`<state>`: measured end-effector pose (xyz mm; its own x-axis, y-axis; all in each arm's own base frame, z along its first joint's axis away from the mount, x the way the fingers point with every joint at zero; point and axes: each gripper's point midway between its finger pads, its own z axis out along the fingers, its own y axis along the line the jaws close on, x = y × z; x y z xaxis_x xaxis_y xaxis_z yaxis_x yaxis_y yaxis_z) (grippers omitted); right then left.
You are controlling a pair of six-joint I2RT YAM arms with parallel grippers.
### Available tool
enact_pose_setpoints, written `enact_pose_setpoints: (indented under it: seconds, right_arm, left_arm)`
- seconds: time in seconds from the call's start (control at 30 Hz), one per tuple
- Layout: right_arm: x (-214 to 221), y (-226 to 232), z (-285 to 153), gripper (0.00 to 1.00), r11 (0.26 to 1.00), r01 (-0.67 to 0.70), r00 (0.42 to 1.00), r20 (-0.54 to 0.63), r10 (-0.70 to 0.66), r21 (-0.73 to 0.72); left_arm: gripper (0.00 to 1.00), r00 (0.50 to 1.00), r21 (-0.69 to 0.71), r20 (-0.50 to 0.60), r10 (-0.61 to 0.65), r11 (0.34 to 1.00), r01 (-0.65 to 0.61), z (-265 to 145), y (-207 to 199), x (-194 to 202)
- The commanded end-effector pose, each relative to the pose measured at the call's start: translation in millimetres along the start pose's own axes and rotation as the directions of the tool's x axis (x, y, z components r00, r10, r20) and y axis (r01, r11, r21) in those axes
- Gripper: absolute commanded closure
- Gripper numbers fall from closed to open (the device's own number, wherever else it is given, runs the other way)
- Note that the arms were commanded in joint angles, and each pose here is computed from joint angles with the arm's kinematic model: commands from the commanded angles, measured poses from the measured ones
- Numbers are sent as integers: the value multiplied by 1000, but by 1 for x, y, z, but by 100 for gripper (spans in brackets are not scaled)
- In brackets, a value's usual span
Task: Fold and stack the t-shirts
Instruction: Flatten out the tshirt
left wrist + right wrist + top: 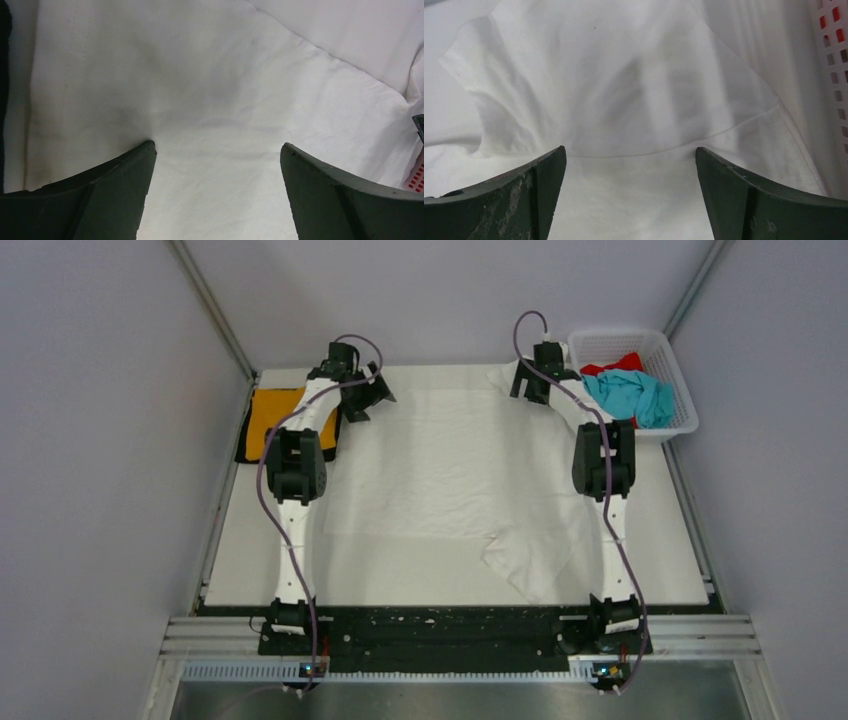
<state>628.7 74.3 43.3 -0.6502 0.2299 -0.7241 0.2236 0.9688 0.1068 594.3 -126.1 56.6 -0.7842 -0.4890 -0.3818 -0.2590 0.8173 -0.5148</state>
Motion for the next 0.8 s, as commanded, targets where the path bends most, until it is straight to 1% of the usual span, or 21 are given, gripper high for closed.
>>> enact_pose_setpoints:
  seconds: [0.0,0.07,0.13,0.23,0.3,0.37,0.47,0.57,0.63,0.7,0.77]
  right_arm:
    - [-64,20,-47,1,994,53,991,127,-40,-97]
    - [-78,26,-71,1,991,84,984,167,-65,-106]
    - [-82,36,-95,1,987,121,975,197,-98,-110]
    - [-77,43,-126,1,979,157,965,233,-124,-129]
    - [-65,35,-141,1,982,137,967,232,-104,-133]
    - [-53,22,-156,1,987,104,968,241,-73,-119]
    - [-34,8,-184,1,989,69,962,271,-30,-134]
    - [-5,-3,-202,1,986,33,967,254,10,-165]
    - [15,-8,-210,1,983,16,973,229,27,-183]
    - [33,-11,-216,1,979,19,978,206,24,-205]
    - [42,-13,-221,1,976,20,981,191,23,-218]
  left_arm:
    - [1,996,56,61,64,996,-68,-38,-27,-17]
    - [1,991,57,98,92,994,-98,-70,-41,-22]
    - [1,986,40,122,115,992,-120,-95,-47,-15]
    - [1,981,-3,142,130,991,-131,-131,-44,7]
    - [1,984,-34,135,117,993,-114,-151,-31,30]
    - [1,988,-94,126,89,993,-78,-167,-7,53]
    - [2,994,-237,106,19,972,6,-189,41,95]
    - [3,994,-362,88,-65,928,93,-208,87,141]
    - [3,988,-451,113,-104,881,144,-221,118,164]
    - [3,981,-501,136,-139,844,190,-233,142,187]
    - [3,973,-507,160,-167,832,227,-237,154,201]
